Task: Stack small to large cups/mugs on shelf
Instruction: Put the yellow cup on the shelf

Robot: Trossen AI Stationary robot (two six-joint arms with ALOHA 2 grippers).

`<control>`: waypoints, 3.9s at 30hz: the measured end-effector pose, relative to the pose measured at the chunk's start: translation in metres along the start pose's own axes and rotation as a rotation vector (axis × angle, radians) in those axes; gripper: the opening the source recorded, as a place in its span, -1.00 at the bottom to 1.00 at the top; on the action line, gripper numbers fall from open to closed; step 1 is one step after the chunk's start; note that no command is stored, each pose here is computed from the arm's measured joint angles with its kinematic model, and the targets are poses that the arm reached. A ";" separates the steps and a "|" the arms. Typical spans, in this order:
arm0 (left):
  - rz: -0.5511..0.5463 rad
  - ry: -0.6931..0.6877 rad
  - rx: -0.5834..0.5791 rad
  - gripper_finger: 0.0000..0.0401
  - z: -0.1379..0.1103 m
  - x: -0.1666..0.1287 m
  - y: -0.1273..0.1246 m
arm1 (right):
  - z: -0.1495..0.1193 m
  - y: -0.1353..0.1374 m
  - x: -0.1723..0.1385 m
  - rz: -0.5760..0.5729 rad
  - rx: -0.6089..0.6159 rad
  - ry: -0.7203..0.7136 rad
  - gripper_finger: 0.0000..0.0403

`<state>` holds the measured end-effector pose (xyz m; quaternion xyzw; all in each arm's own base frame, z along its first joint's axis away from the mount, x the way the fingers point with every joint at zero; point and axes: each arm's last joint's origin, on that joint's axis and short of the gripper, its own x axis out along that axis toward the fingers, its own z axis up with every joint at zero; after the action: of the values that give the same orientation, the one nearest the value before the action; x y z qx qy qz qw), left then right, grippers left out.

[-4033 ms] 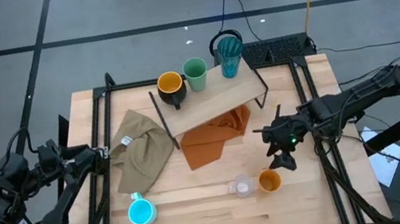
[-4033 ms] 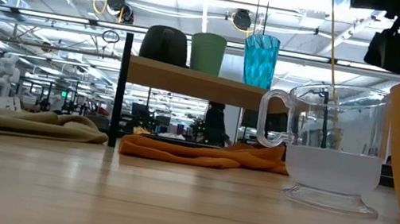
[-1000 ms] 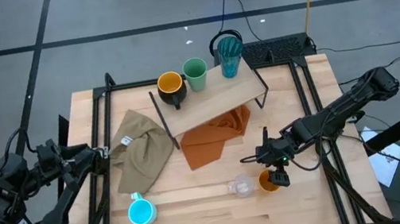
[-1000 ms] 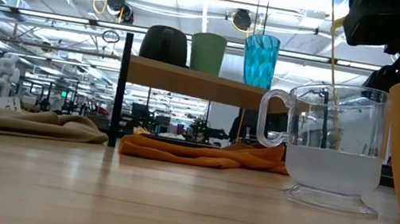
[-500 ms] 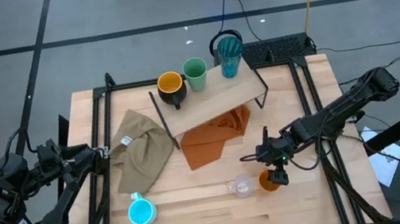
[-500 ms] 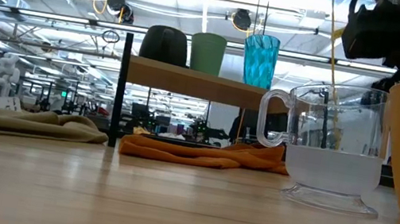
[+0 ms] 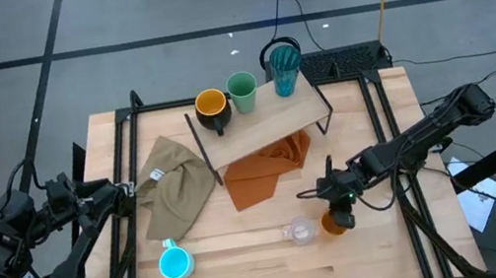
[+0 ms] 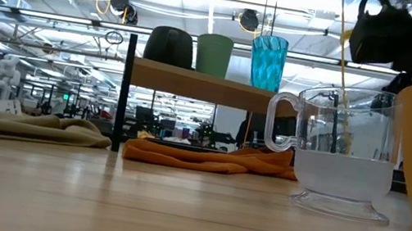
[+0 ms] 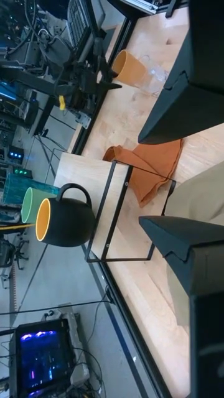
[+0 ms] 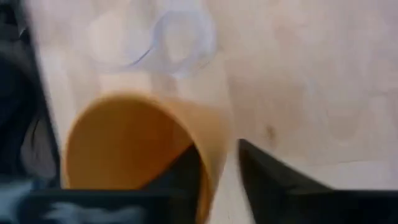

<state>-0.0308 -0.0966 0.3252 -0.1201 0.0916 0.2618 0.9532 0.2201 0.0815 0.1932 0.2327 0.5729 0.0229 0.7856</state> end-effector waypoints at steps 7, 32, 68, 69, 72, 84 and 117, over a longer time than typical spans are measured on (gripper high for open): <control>0.000 0.000 -0.003 0.00 0.000 0.000 0.000 | -0.005 -0.004 -0.003 -0.051 0.063 0.036 -0.98; 0.025 -0.001 0.001 0.00 0.000 0.000 0.001 | 0.015 0.006 -0.086 -0.189 -0.065 -0.314 -1.00; 0.024 0.000 0.004 0.00 0.000 0.000 0.001 | 0.138 -0.077 -0.252 -0.447 -0.064 -0.275 -1.00; 0.024 0.000 0.003 0.00 0.000 0.000 0.001 | 0.141 -0.080 -0.254 -0.450 -0.050 -0.249 -1.00; 0.024 0.001 0.002 0.00 0.000 0.000 0.001 | 0.149 -0.087 -0.257 -0.456 -0.033 -0.208 -1.00; 0.025 0.019 -0.006 0.00 -0.002 0.000 0.001 | 0.167 -0.108 -0.241 -0.462 -0.070 -0.107 -1.00; 0.026 0.038 -0.008 0.00 -0.004 0.000 0.001 | 0.186 -0.159 -0.218 -0.417 -0.020 -0.007 -1.00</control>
<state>-0.0317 -0.0970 0.3210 -0.1279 0.1102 0.2720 0.9474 0.2784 -0.1889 0.3683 0.1014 0.6058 -0.1354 0.7774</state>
